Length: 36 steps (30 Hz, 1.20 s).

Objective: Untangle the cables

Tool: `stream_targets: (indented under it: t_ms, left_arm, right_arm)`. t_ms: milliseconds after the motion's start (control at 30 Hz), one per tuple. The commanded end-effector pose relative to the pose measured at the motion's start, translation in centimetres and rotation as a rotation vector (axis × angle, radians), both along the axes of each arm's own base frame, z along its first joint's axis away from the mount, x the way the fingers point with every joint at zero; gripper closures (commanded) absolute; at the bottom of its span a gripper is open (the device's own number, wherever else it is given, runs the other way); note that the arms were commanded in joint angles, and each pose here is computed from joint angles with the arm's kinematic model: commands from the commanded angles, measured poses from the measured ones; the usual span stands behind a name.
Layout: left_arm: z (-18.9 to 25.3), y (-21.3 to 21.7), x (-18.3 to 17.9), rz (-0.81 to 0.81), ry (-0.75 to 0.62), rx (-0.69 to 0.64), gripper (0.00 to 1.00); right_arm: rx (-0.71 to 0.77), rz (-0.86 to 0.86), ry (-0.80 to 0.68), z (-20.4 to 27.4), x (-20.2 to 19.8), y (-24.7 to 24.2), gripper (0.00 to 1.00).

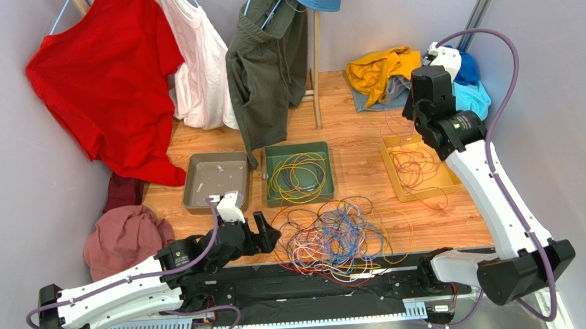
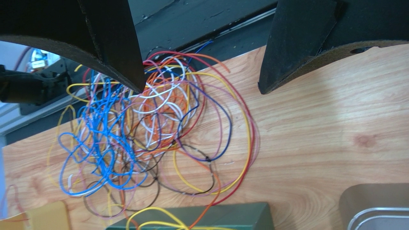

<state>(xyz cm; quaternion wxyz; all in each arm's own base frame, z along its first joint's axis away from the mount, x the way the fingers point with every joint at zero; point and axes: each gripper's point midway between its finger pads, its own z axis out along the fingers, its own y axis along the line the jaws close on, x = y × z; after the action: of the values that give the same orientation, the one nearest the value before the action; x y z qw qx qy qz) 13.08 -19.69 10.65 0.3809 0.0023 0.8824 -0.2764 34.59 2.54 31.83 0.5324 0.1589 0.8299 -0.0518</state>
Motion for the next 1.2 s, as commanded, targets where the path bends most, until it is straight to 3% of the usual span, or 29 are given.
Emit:
stream_targets:
  t_ms: [0, 800, 1167]
  left_arm:
    - [2.1, -1.9, 0.7, -0.028, -0.066, -0.102, 0.03]
    - [-2.0, -4.1, -0.4, -0.088, 0.037, -0.093, 0.04]
    - [-2.9, -4.9, -0.9, -0.112, 0.083, -0.081, 0.05]
  right_arm:
    - [0.027, -0.097, -0.092, 0.6, 2.7, -1.5, 1.0]
    - [0.006, -0.303, -0.019, -7.5, 2.0, -9.6, 1.0]
    - [0.039, -0.319, 0.059, -12.9, 0.4, -9.3, 1.0]
